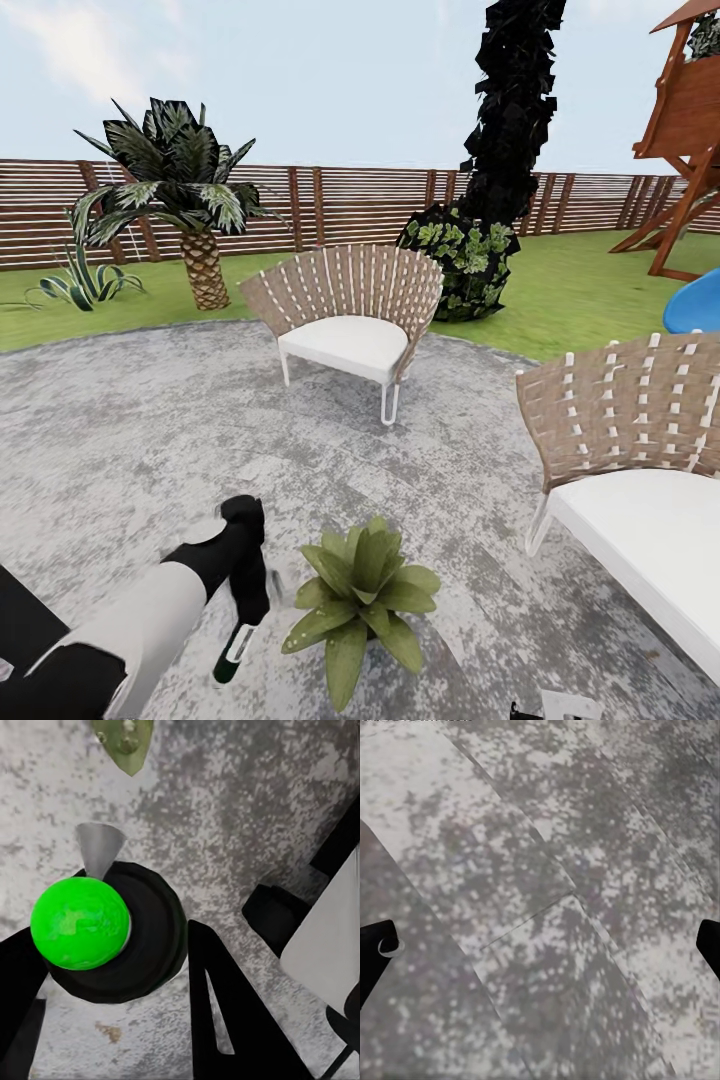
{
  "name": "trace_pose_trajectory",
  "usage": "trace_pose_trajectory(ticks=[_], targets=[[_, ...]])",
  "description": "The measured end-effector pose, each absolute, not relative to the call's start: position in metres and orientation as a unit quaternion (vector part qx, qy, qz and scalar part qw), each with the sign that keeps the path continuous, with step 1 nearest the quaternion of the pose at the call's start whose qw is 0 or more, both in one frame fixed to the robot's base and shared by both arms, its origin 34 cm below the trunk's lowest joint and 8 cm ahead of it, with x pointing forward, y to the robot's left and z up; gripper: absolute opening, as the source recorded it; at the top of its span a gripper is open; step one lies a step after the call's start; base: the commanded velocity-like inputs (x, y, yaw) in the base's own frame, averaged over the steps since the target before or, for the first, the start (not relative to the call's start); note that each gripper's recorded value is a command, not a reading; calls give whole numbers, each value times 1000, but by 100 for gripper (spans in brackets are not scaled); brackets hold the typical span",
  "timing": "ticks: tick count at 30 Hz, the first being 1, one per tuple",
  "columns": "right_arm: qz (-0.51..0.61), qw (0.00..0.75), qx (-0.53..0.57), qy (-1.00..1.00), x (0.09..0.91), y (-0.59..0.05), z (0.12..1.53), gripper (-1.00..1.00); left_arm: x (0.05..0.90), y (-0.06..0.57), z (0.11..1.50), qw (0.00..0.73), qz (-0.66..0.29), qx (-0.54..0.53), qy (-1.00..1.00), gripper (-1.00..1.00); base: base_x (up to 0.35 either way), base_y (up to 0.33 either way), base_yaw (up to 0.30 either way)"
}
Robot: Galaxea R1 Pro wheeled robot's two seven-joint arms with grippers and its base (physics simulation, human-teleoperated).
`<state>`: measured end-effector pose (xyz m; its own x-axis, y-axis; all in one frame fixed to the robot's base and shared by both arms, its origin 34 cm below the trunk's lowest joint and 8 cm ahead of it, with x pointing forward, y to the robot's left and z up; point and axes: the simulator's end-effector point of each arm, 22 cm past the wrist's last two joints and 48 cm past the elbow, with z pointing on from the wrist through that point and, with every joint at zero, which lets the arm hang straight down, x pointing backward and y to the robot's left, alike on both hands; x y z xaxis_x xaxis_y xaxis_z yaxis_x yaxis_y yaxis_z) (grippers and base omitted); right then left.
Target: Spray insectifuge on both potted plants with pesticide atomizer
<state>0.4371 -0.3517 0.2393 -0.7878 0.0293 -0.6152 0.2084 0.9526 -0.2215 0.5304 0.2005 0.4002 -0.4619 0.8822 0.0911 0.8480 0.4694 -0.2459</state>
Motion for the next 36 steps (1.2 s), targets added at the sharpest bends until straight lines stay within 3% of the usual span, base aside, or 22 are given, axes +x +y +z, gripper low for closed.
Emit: trace_pose_trajectory(ticks=[8,20,31,36], targets=[[-140,319,63,935,437,-352,239,100,560,200,432,87,84,-508,-853,-100,0,0,0],[-140,319,65,935,437,-352,239,100,549,264,420,115,62,-474,-871,-100,0,5,0],[-140,319,65,935,437,-352,239,100,564,232,433,92,68,-491,-863,-100,0,37,-93],[-139,319,65,935,437,-351,239,100,559,249,428,102,63,-483,-867,-100,0,0,-10]])
